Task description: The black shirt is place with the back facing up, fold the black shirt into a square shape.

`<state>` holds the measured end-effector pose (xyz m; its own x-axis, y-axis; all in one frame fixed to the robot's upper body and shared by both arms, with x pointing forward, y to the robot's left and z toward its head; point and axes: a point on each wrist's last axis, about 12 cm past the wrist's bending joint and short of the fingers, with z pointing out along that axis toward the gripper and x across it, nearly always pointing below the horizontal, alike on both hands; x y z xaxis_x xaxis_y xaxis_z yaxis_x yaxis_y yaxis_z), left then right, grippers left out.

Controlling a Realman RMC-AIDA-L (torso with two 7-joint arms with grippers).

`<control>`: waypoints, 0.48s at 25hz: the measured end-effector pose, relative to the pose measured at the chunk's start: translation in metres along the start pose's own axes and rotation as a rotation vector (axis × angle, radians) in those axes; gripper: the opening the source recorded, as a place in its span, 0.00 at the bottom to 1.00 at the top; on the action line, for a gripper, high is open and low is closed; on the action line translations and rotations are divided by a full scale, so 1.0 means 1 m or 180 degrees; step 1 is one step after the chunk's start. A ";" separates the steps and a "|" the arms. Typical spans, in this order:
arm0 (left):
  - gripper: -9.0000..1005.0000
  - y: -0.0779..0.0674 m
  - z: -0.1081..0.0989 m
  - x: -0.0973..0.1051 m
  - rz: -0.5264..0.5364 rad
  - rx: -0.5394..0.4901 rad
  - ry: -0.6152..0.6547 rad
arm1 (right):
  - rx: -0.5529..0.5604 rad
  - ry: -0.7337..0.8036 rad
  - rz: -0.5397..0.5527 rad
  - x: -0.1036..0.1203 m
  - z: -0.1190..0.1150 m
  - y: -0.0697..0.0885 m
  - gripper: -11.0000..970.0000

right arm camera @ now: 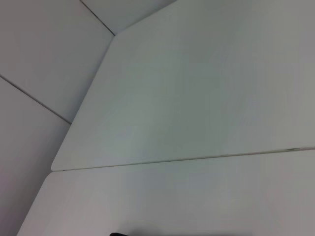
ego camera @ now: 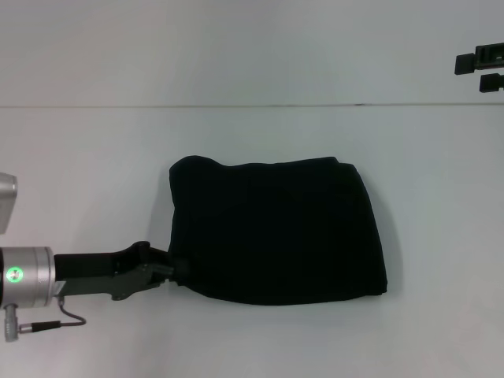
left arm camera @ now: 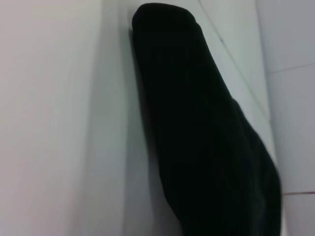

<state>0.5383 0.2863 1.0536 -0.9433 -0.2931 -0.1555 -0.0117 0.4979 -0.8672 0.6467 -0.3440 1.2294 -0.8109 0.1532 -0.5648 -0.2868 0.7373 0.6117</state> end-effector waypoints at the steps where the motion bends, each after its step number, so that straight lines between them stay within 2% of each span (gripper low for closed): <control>1: 0.17 0.000 -0.003 -0.001 0.0030 -0.0054 0.0019 | 0.0001 -0.0004 -0.0005 0.000 0.000 0.000 0.82; 3: 0.18 0.001 -0.009 -0.005 0.0073 -0.0147 0.0049 | -0.0001 -0.0006 -0.0019 0.000 0.000 0.000 0.82; 7: 0.21 0.000 -0.040 -0.018 0.0116 -0.0266 -0.0092 | -0.0072 -0.0043 -0.0105 0.000 0.001 0.002 0.82; 10: 0.22 -0.005 -0.065 -0.025 0.0282 -0.0131 -0.0330 | -0.0346 -0.0195 -0.0413 0.006 0.002 0.003 0.82; 12: 0.23 -0.012 -0.077 -0.026 0.0647 0.0106 -0.0469 | -0.0595 -0.0383 -0.0679 0.019 0.003 0.000 0.82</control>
<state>0.5370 0.3509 1.1040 -0.8667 -0.3067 -0.3935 0.1865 0.5323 -0.8257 0.6326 -0.3392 1.2175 -0.6593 0.0929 -0.7461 -0.5421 0.6290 0.5573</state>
